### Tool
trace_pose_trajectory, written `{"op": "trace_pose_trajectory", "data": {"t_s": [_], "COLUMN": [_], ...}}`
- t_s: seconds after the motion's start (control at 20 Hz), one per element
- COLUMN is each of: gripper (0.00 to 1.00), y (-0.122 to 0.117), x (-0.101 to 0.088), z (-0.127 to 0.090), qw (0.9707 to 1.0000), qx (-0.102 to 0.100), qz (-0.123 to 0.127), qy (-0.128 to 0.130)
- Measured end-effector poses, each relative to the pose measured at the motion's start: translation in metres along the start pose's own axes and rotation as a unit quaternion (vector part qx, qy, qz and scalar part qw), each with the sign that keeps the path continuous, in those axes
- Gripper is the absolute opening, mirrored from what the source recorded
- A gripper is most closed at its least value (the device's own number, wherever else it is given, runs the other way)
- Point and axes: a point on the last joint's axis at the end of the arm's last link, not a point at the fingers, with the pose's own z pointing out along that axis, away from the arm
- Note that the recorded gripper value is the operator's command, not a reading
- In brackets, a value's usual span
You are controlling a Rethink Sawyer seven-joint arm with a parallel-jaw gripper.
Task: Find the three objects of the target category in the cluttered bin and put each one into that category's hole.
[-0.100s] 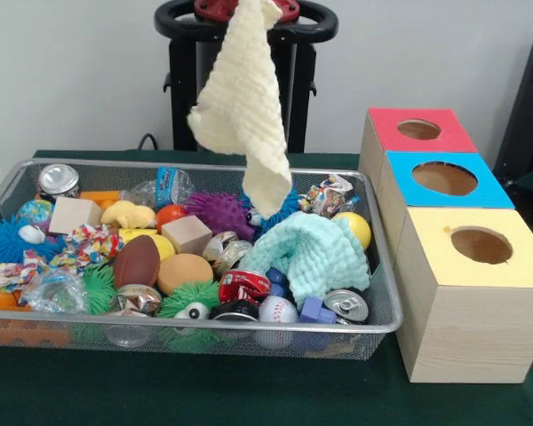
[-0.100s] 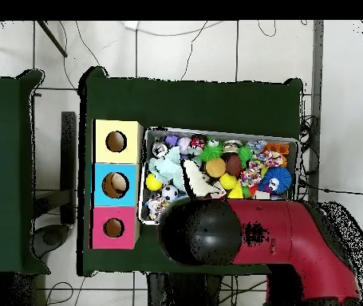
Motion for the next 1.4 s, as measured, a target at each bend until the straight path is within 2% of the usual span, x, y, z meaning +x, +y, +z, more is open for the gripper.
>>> {"op": "trace_pose_trajectory", "data": {"t_s": [0.4,0.7,0.85,1.05,1.15,1.2,1.4], "gripper": [1.0,1.0,1.0,1.0,1.0,1.0,1.0], "y": [0.003,0.001,-0.005,-0.023,-0.028,-0.037,-0.047], "x": [-0.008,-0.013,-0.019,-0.029,-0.031,-0.035,-0.037], "z": [-0.011,-0.01,-0.003,0.018,0.024,0.037,0.062], "qw": [0.9996,0.9992,0.9984,0.9961,0.9955,0.9941,0.9921], "qx": [-0.019,-0.02,-0.022,-0.031,-0.033,-0.04,-0.049], "qz": [0.015,0.018,0.022,0.037,0.041,0.049,0.059], "qy": [-0.015,-0.03,-0.047,-0.074,-0.079,-0.087,-0.099]}}
